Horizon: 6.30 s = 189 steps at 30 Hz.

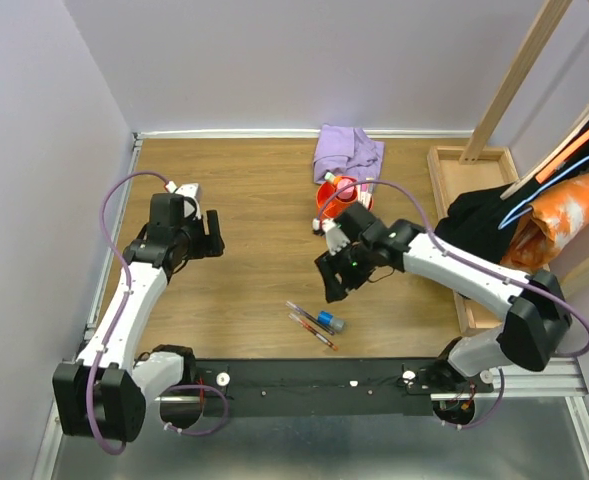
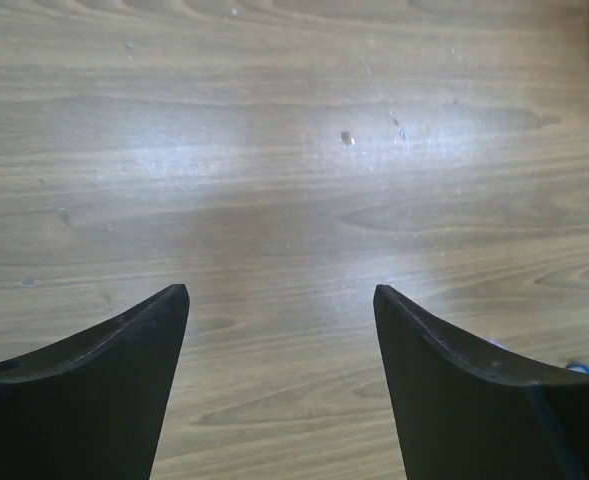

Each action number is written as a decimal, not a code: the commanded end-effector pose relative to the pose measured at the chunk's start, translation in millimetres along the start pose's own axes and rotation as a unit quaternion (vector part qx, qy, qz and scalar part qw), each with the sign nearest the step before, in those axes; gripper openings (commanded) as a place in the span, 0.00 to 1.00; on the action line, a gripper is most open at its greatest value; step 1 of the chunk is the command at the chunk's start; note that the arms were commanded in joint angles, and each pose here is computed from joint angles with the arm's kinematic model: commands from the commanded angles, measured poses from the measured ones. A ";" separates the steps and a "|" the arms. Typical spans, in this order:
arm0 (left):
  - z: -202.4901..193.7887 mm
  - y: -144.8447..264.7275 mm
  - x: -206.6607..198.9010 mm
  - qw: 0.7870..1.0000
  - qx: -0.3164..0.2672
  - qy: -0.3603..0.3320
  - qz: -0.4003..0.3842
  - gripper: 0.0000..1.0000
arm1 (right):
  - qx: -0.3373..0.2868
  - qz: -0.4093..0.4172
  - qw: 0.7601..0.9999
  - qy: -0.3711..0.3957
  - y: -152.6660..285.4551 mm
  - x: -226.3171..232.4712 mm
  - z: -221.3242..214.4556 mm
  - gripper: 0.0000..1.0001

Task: Sort the stationery into containers
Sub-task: Pick up the stationery from the center of the board, then place the stationery in the storage box, then pick up the pen from the center of the board.

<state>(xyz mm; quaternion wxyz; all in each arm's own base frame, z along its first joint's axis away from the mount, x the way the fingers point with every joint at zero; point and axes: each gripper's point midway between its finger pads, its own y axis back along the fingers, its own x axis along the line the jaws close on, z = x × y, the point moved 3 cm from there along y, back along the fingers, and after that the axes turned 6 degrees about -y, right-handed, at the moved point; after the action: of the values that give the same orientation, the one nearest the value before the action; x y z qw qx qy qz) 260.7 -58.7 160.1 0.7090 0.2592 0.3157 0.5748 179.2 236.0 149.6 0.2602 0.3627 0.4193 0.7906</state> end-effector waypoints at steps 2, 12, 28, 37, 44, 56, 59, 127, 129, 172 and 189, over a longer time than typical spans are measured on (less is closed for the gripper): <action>7.6 12.8 9.8 0.999 -0.047 0.004 0.009 0.86 | 0.018 -0.018 1.000 0.014 -49.3 13.6 -18.3 0.70; 12.7 29.2 16.8 0.997 -0.078 0.020 0.016 0.88 | 0.042 -0.028 0.995 0.092 -78.9 27.0 -37.6 0.67; 10.7 21.6 10.5 0.996 -0.076 0.051 -0.016 0.89 | 0.048 -0.063 0.990 0.116 -95.7 11.8 -37.0 0.61; 7.8 18.6 7.5 0.995 -0.074 0.060 -0.026 0.89 | 0.061 -0.082 0.986 0.128 -104.2 2.9 -39.0 0.60; 8.0 17.8 12.3 0.995 -0.074 0.070 -0.024 0.90 | 0.066 -0.079 0.985 0.139 -100.4 3.3 -39.7 0.33; 38.5 18.5 -0.2 0.990 -0.060 0.108 -0.060 0.90 | -0.128 -0.178 0.960 0.176 -10.2 -2.6 77.2 0.01; 45.7 11.4 1.4 0.991 -0.051 0.110 -0.061 0.90 | -0.183 -0.203 0.955 0.118 9.0 -26.9 109.0 0.00; 77.1 -41.3 21.6 0.998 0.013 0.054 -0.039 0.88 | -0.460 -0.139 0.852 0.205 14.9 -102.8 148.7 0.50; 79.5 -39.8 21.2 0.998 0.007 0.053 -0.039 0.88 | -0.470 -0.142 0.847 0.201 27.9 -98.7 152.4 0.51; -41.8 22.9 -160.5 0.791 0.006 -0.487 -0.370 0.71 | -0.230 -0.191 0.954 0.025 62.1 -89.6 125.2 0.52; 1.1 -22.1 -4.8 0.989 -0.009 -0.133 -0.068 0.78 | -0.066 -0.031 0.993 0.095 -69.8 25.6 10.8 0.51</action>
<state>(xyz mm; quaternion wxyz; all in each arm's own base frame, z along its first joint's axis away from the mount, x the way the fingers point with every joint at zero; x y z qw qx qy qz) 271.5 -101.0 142.6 0.8397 0.3452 0.1871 0.3750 189.4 272.6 125.7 0.2357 0.2069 0.4046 0.8590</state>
